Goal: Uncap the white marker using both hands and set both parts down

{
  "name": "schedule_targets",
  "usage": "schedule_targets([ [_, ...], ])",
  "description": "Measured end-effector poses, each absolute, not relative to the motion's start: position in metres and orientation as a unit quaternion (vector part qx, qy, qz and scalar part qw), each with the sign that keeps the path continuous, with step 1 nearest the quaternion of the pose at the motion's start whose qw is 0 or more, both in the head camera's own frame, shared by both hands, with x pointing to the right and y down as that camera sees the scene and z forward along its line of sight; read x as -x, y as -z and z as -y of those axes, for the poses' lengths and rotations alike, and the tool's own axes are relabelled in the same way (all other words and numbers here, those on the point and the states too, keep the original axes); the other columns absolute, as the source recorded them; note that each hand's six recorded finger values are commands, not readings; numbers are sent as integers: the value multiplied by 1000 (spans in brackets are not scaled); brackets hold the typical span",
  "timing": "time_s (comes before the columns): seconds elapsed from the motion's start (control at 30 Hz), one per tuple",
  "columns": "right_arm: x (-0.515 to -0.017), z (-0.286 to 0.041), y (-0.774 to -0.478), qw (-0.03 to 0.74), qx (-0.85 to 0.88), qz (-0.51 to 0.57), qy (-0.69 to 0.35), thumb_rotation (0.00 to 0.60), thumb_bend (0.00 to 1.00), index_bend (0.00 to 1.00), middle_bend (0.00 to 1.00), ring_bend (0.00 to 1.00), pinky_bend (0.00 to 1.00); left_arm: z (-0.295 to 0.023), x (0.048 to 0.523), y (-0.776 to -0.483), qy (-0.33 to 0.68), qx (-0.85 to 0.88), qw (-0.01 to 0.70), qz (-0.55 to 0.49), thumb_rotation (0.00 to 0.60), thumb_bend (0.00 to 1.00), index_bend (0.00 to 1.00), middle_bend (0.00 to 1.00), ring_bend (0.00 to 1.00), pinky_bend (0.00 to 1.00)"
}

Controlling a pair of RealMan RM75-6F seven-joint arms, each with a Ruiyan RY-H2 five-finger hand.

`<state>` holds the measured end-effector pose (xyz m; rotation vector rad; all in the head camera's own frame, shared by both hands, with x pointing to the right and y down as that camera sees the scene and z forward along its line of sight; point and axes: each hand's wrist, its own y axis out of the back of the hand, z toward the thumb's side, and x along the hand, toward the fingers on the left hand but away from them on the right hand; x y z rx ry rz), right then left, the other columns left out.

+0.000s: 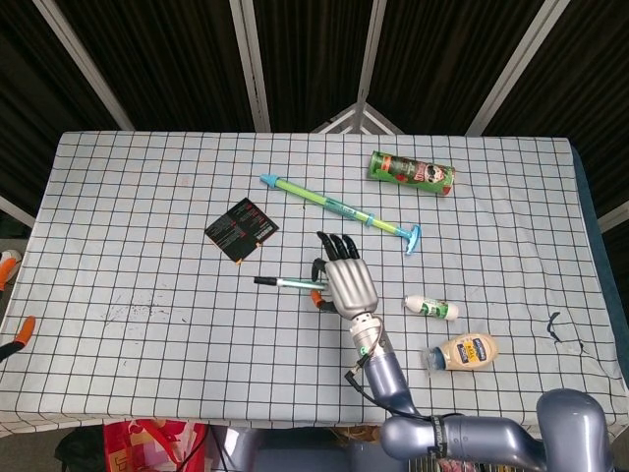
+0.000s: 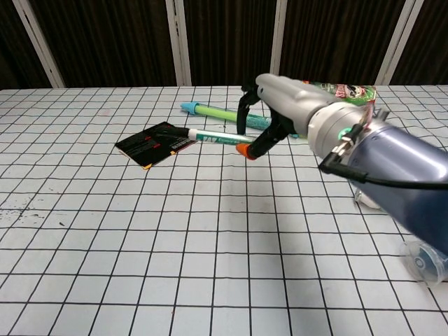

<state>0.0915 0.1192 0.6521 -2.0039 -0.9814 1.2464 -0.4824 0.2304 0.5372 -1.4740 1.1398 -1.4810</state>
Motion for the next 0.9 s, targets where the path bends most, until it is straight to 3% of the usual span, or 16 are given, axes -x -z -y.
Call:
schedule_targets([
  [0.47, -139, -100, -585, 350, 703, 378, -490, 600, 461, 698, 75, 71, 36, -209, 392, -544, 498, 648, 384, -430, 600, 456, 189, 56, 0, 126],
  [0.9, -125, -113, -553, 357, 724, 365, -464, 600, 462, 698, 75, 71, 36, -193, 309, -557, 420, 695, 387, -437, 600, 448, 243, 128, 0, 126],
])
